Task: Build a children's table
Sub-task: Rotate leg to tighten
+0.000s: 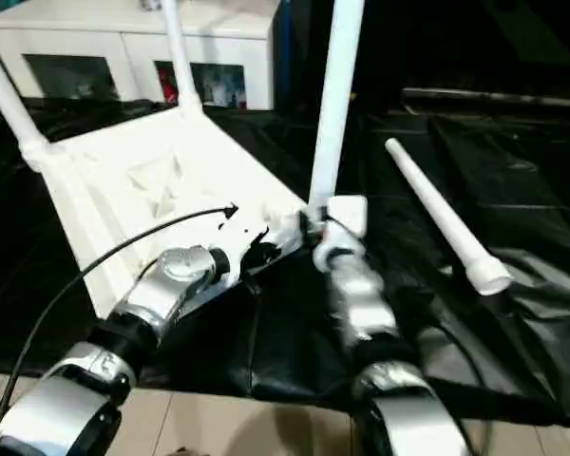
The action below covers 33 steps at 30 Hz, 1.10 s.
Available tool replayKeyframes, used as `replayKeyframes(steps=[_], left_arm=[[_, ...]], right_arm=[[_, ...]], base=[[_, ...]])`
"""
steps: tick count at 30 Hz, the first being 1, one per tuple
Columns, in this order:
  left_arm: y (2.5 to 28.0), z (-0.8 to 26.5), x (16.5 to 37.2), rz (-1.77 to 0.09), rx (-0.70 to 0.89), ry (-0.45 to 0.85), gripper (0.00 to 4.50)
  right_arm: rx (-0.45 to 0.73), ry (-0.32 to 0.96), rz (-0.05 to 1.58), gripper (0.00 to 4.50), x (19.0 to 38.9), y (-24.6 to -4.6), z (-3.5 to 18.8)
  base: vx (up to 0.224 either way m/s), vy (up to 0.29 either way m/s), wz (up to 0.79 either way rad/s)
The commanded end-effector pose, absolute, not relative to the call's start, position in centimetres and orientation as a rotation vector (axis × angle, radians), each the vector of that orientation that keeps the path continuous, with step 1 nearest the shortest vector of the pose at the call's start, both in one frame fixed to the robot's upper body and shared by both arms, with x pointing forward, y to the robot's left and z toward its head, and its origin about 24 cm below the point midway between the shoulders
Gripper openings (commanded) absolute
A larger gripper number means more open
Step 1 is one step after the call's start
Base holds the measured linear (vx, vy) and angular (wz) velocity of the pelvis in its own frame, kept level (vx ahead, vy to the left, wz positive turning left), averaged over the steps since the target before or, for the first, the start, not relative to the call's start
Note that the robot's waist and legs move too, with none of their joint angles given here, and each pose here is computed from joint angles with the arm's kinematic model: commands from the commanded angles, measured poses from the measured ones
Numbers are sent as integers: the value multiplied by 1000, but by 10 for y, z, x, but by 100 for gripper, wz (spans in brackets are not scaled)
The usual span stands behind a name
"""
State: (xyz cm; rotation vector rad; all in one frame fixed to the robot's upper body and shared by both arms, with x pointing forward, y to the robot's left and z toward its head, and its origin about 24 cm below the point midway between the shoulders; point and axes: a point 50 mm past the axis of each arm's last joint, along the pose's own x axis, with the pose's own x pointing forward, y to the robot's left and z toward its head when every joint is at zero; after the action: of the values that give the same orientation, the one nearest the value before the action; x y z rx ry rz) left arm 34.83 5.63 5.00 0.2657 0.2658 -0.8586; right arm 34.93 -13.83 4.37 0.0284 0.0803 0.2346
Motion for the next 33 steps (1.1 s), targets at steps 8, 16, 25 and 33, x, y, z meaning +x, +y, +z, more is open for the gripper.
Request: replayKeyframes(steps=[8, 16, 25, 33], left_arm=[[97, 109, 362, -776, 253, 37, 93], [203, 124, 361, -310, 427, 159, 153], [267, 117, 327, -104, 692, 410, 79], [254, 87, 316, -317, 661, 541, 39]], right_arm=[[-37, 100, 557, 379, 323, -143, 46], [-77, 155, 708, 379, 315, -142, 46], [-102, 297, 658, 293, 319, -136, 30], [-106, 352, 587, 231, 333, -117, 25]], base=[[0, 0, 0], [0, 0, 0], [0, 0, 0], [0, 0, 0]])
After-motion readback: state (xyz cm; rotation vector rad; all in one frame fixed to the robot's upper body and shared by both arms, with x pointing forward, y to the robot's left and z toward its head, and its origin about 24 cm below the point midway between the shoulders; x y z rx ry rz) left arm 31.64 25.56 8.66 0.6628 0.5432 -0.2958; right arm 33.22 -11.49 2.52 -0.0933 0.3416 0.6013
